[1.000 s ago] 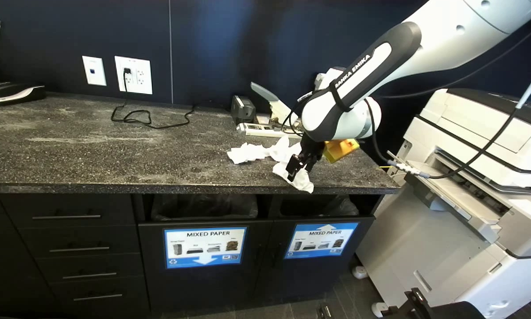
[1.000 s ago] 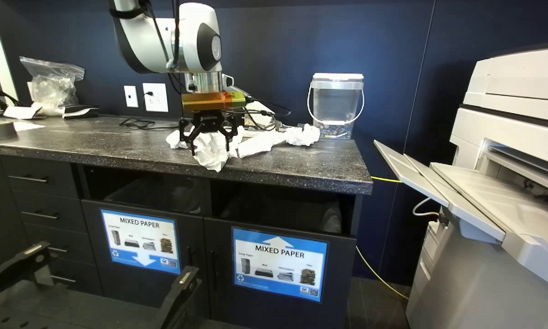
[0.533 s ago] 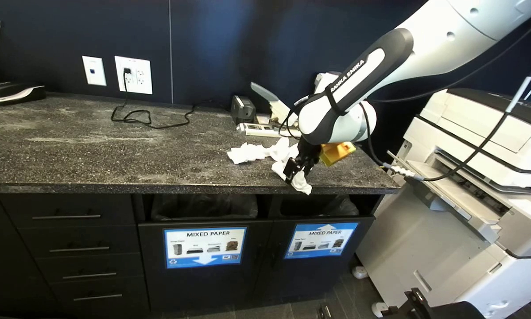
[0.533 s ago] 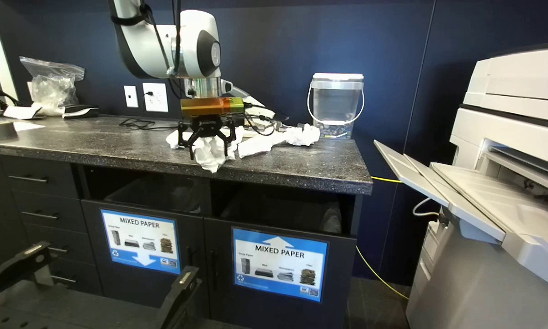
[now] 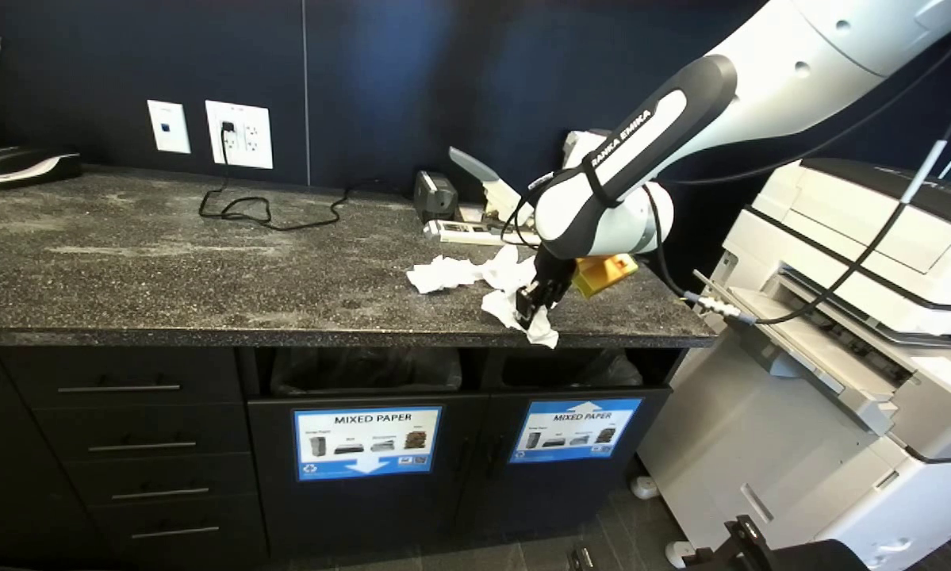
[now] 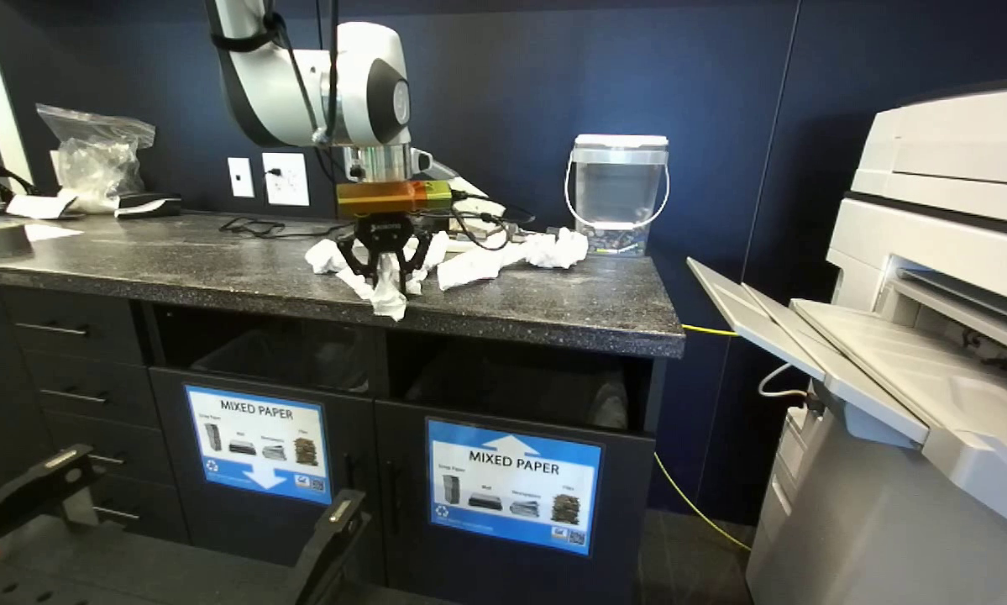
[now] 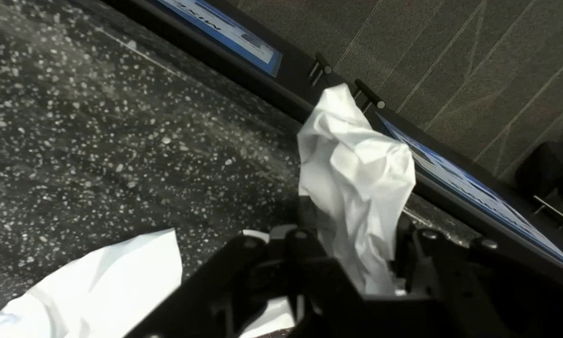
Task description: Place the papers on the counter inside the bin on the right
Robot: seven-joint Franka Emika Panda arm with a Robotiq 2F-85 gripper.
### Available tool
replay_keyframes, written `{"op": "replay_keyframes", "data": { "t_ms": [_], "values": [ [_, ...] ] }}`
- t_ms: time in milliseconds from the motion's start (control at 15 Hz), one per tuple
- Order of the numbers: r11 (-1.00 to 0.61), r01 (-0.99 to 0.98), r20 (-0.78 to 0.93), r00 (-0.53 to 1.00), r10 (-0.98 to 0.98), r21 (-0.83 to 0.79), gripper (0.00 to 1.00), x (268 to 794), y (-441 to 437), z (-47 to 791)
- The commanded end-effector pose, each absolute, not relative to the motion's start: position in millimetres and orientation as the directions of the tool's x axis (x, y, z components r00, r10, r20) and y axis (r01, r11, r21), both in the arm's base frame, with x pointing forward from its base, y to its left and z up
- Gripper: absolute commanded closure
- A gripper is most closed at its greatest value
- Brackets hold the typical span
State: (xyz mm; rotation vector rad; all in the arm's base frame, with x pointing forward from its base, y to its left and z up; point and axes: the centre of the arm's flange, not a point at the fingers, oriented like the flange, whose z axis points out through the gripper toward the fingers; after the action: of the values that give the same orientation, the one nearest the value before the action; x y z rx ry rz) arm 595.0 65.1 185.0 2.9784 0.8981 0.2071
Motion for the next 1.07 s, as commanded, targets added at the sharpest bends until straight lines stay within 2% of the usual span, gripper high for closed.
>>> {"op": "replay_keyframes", "data": {
  "t_ms": [0, 200, 400, 1000],
  "values": [
    [-0.842, 0.535, 0.113, 0.835, 0.539, 0.063, 0.88, 601.6, 64.8, 181.3],
    [-0.850, 0.521, 0.099, 0.845, 0.526, 0.073, 0.92, 596.5, 56.5, 179.5],
    [-0.858, 0.508, 0.084, 0.854, 0.513, 0.078, 0.87, 587.8, 43.8, 178.2],
    [-0.896, 0.431, 0.024, 0.900, 0.435, 0.104, 0.88, 532.3, -16.8, 175.4]
  ]
}}
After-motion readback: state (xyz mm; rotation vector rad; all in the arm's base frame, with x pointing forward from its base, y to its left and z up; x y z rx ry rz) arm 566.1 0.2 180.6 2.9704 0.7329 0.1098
